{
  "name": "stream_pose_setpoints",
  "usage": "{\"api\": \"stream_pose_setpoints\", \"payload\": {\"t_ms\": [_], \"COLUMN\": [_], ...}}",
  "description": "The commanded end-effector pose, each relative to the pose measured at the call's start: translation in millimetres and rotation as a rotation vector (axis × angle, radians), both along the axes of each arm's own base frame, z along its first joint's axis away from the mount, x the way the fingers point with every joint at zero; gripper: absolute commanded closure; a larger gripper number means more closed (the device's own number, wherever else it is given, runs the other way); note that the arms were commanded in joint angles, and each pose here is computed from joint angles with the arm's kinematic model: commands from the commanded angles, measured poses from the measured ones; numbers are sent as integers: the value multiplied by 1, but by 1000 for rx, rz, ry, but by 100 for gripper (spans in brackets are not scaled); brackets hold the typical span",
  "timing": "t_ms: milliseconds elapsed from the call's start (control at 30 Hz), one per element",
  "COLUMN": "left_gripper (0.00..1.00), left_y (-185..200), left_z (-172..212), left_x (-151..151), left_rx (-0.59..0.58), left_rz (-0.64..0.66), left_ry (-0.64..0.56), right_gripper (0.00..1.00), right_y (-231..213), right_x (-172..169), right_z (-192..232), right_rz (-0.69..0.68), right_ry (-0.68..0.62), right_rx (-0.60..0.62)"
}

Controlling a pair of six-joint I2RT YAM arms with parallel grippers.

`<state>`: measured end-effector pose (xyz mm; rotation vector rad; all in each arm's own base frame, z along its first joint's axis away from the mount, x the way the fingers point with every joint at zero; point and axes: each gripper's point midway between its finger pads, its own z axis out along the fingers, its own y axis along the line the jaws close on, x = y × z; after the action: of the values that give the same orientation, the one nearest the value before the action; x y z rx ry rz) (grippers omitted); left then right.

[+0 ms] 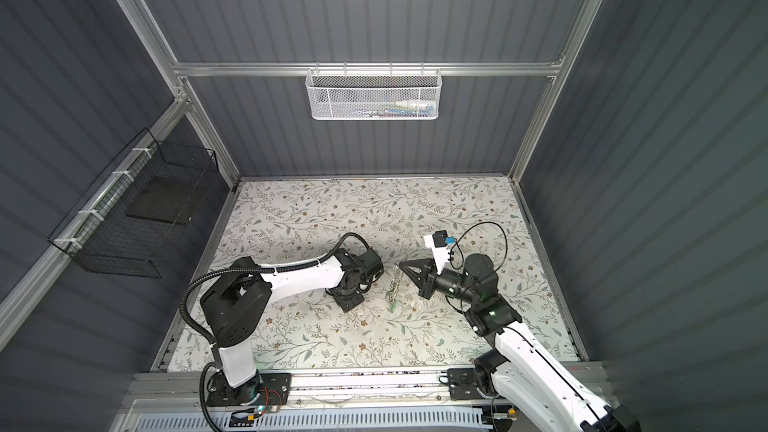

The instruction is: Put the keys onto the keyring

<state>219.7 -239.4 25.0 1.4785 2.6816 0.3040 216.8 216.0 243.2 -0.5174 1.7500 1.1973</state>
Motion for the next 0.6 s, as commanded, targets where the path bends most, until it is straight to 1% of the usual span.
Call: {"api": "stream_pose_setpoints", "payload": {"t_ms": [0,133,233,333,400,467,567], "left_gripper": [100,100,100,100,100,100,100], "left_y": [-3,-14,-26,-40,-48,-54,-60], "left_z": [15,39,65,97,120,139,164], "left_x": [-2,2,6,9,10,10,11], "left_rx": [-19,-108,-223,-381,-506,-613,-751], "left_rz": [3,20,35,50,59,62,54], "left_ry": [0,-44,-96,-164,-212,-255,-324], "right_gripper": [100,100,100,100,100,100,100], "right_y": [2,2,1,0,0,2,0], "right_x": [-3,-3,-3,-2,-1,-5,-4], "right_z": [9,9,9,10,9,13,16], "right_rz": [18,17,11,1,-1,23,14], "right_ry": [-39,-39,-44,-48,-51,-63,-79], "right_rx": [23,25,24,24,23,33,39]}}
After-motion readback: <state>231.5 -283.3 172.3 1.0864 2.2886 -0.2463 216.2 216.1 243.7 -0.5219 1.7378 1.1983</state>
